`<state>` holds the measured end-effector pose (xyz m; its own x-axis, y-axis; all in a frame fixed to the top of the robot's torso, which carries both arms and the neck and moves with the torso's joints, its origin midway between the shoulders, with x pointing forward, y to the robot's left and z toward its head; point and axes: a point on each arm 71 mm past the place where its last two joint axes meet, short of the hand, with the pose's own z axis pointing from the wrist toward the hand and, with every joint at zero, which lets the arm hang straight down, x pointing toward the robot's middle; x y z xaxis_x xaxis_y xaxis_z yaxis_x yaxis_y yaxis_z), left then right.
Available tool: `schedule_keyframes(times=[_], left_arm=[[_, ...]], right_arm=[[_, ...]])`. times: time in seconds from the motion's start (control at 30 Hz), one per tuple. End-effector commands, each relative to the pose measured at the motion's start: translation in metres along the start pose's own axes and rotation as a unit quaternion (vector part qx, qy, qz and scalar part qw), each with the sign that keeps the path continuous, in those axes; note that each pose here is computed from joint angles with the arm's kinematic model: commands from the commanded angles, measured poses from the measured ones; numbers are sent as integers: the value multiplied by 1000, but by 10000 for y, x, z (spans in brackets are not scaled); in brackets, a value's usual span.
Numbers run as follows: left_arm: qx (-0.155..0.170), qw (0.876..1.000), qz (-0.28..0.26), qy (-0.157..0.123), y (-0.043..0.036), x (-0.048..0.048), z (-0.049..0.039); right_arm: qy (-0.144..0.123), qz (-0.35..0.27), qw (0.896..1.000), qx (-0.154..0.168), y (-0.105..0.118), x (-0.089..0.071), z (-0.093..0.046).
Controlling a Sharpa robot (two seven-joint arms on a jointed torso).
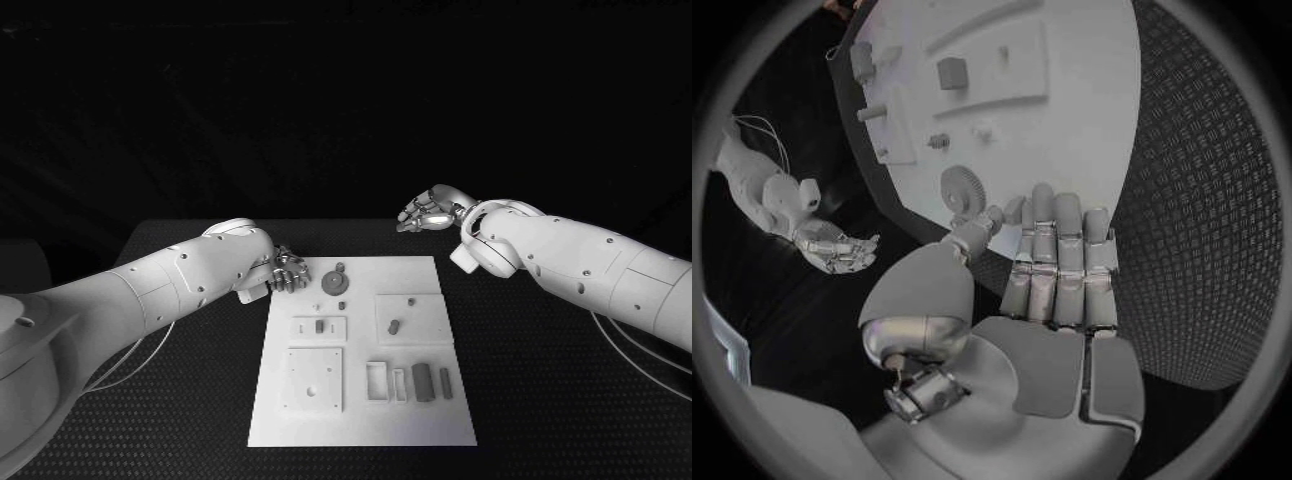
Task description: Assemble the parts on the task board
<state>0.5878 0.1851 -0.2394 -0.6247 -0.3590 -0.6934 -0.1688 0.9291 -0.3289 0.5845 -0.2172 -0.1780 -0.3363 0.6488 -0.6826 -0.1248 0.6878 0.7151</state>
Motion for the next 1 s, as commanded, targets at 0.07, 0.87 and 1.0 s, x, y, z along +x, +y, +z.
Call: schedule_keyframes(times=[0.07, 0.87, 1.0], left_arm=[[7, 1000, -5, 4, -5, 22, 7], [-3, 997, -77, -14, 158, -98, -104], [7, 997, -81, -8, 147, -119, -225]], right_arm=[[5, -2, 1000, -5, 7, 10, 0], [1, -2, 1000, 0, -39, -35, -16], [-1, -2, 1000, 0, -47, -44, -22]])
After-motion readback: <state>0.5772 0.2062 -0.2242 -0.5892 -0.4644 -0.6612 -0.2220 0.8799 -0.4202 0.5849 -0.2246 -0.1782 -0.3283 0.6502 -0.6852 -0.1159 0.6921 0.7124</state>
